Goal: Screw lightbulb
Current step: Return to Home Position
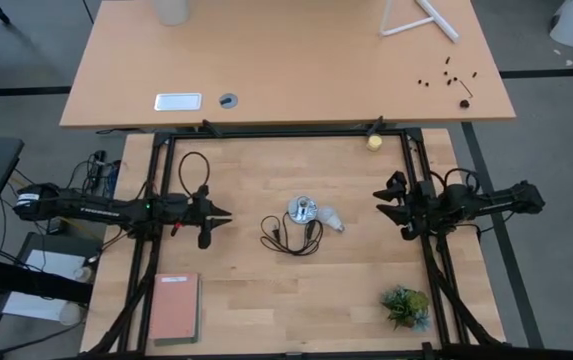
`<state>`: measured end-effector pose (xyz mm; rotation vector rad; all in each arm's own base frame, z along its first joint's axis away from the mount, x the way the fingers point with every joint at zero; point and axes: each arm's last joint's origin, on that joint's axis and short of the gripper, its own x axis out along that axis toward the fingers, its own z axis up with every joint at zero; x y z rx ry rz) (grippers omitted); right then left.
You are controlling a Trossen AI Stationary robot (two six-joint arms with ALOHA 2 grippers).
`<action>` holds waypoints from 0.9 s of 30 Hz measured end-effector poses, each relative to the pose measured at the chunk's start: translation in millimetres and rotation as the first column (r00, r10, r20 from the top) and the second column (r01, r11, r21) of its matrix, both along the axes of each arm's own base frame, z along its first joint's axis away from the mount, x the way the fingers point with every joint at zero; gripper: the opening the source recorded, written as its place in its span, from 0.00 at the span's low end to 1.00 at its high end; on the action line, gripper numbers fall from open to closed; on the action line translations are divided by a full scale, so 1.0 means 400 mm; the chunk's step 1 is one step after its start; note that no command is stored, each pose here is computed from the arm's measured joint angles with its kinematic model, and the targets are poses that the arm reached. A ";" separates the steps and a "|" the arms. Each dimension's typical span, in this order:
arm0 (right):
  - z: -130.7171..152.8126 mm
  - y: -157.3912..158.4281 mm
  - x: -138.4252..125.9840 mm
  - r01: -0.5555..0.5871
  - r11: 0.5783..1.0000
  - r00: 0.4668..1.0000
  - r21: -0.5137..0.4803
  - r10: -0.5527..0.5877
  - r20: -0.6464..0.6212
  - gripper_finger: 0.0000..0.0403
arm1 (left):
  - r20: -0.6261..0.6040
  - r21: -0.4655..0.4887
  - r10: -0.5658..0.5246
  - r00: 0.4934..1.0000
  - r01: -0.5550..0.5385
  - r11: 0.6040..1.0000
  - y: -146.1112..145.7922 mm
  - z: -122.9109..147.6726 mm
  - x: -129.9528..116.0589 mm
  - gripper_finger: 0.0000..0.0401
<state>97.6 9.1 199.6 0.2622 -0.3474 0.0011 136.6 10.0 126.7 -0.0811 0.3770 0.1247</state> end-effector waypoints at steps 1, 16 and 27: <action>-0.001 0.000 0.000 0.000 1.000 1.000 -0.001 0.000 -0.004 0.47 | -0.001 0.000 0.000 1.000 0.000 1.000 0.000 0.000 0.000 0.22; -0.044 -0.001 -0.006 -0.002 1.000 0.985 -0.025 -0.002 -0.171 0.48 | -0.068 -0.073 -0.010 0.998 0.005 0.997 -0.004 -0.013 -0.015 0.22; -0.075 0.000 -0.002 -0.014 0.999 0.956 -0.044 0.000 -0.294 0.48 | 0.077 -0.081 -0.071 0.994 0.077 0.994 -0.009 0.028 -0.032 0.22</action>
